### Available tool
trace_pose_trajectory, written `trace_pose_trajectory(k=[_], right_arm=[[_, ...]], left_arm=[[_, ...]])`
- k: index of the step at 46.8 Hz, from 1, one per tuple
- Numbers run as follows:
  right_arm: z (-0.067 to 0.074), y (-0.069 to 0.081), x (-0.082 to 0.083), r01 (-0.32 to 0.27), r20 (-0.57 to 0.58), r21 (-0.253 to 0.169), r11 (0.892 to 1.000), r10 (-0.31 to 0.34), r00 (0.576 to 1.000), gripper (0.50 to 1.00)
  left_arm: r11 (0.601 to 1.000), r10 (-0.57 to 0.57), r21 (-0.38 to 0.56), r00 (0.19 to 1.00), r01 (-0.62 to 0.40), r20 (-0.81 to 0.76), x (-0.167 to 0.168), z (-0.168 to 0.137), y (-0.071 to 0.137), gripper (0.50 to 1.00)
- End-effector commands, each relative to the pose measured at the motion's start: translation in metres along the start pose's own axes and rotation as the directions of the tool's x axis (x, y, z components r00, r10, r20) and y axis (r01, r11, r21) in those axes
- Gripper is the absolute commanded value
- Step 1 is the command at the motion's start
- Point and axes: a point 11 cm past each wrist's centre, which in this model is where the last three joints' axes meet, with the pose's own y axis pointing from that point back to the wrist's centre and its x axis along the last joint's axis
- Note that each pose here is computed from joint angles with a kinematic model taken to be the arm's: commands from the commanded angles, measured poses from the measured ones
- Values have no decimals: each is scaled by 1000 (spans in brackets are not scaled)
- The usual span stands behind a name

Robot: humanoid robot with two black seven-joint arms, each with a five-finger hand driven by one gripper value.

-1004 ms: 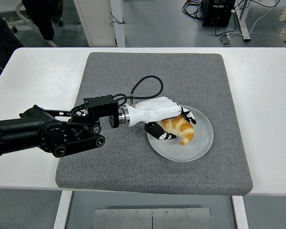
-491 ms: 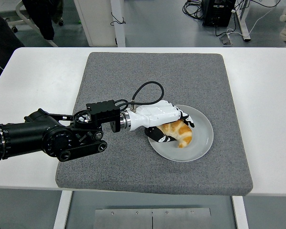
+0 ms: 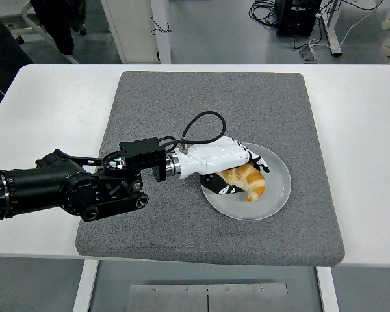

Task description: Place the bread on the plate

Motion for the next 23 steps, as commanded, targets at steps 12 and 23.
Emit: trace_pose_trajectory(k=[12,23], right_arm=[[0,0,0,0,0,0,1000,0,1000,1000],[0,0,0,0,0,0,1000,0,1000,1000]], left_arm=[[1000,1,-5,1000,-1,-19,-3,4,-3,951],[1000,1,-4,999,-1,-33,-2,5,-4,968]])
